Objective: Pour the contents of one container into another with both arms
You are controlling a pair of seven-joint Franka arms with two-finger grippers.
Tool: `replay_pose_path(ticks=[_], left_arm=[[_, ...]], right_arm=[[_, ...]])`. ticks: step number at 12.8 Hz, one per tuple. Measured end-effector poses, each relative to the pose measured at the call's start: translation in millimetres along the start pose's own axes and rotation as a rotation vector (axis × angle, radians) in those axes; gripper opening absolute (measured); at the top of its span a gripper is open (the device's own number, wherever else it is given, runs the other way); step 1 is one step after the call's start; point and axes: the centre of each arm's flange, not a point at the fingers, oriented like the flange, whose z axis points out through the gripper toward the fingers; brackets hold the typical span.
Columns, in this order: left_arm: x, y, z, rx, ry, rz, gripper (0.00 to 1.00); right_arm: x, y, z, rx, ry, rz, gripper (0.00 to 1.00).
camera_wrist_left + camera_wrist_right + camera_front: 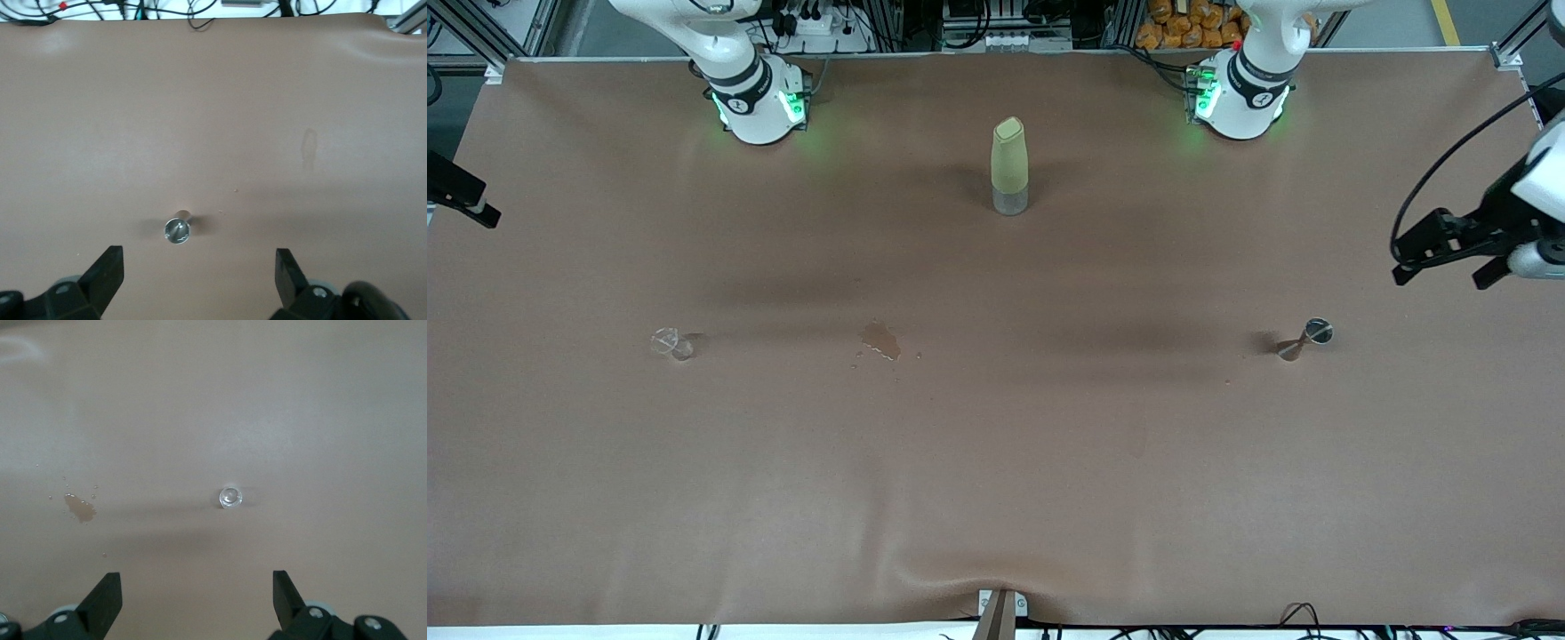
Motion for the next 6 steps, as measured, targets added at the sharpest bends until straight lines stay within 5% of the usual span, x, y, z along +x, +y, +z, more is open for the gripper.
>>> replay_pose_path(ticks=[6], left_arm=[[1.1,-4.4,-3.8,0.000,0.009,-0.001,1.00]], right_arm=[[1.1,-0.2,2.0,0.000,-0.004,0.000,1.00]])
